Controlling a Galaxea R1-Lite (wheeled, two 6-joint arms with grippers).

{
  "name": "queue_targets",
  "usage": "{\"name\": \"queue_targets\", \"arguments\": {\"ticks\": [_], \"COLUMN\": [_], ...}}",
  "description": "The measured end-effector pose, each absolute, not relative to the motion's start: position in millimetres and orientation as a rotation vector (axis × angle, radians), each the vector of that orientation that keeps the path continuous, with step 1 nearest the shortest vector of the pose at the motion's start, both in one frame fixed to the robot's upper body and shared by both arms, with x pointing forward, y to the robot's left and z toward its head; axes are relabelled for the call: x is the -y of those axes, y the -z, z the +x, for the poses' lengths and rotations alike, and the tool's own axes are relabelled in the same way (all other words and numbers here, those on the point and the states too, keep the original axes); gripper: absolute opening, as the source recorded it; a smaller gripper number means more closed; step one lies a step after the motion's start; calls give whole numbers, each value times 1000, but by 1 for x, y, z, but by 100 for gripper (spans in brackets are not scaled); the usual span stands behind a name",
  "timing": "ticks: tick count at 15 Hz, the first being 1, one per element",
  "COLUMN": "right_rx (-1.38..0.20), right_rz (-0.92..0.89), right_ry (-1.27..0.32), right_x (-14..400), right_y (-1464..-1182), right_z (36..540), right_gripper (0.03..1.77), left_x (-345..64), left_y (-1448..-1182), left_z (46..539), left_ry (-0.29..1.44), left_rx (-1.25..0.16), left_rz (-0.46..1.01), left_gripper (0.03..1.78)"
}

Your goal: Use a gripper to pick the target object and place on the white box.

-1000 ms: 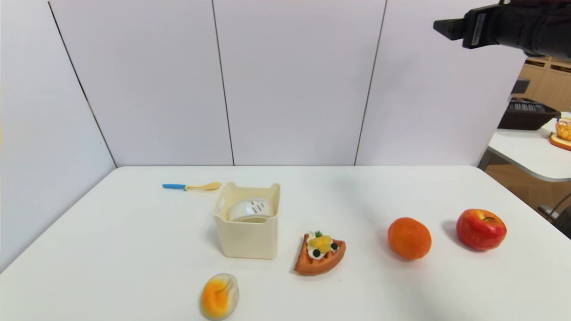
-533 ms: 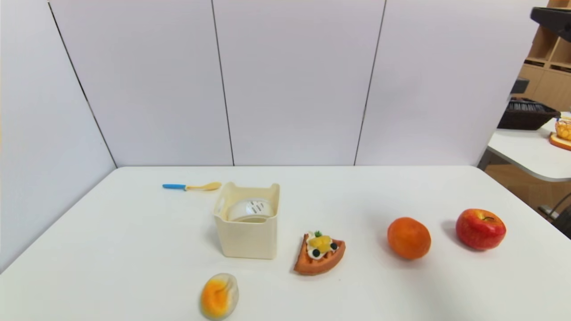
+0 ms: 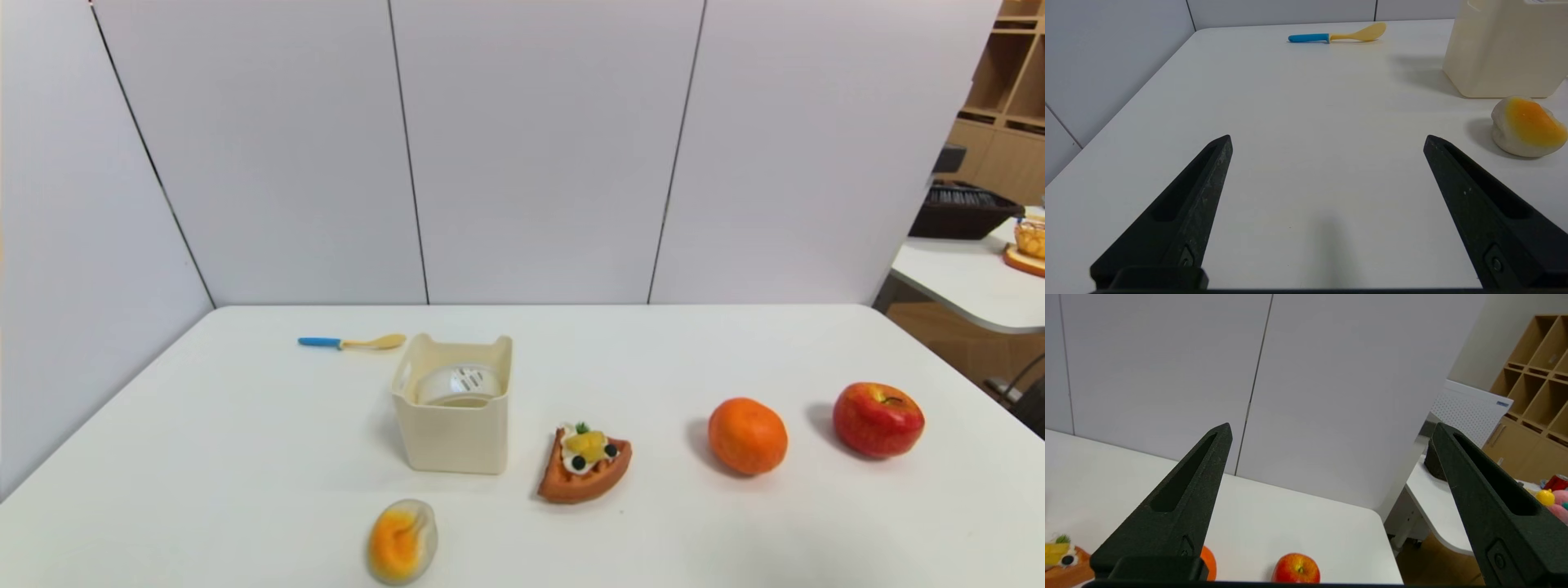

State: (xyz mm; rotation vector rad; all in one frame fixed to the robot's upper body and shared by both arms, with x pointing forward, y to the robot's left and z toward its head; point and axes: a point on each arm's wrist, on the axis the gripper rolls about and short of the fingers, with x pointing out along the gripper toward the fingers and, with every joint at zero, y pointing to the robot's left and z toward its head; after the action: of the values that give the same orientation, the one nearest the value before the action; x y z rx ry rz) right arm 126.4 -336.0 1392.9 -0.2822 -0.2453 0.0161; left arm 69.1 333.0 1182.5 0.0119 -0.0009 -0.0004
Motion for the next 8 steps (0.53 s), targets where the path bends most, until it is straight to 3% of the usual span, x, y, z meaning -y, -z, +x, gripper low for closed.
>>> {"name": "queue_targets", "arguments": {"ticks": [4,8], "right_rx": [287,282], "right_rz": [-226,-196], "right_ry": [-14,-30], "right_x": [334,334], "right_y": [-1340,-1290], "right_z": [80,65], "right_gripper": [169,169], "left_x": [-333,-333], "left_y": [-1182,-1182], "left_z": [69,69], "left_ry": [0,0], "left_rx": [1,1], "left_rz": [12,12], "left_gripper": [169,169]}}
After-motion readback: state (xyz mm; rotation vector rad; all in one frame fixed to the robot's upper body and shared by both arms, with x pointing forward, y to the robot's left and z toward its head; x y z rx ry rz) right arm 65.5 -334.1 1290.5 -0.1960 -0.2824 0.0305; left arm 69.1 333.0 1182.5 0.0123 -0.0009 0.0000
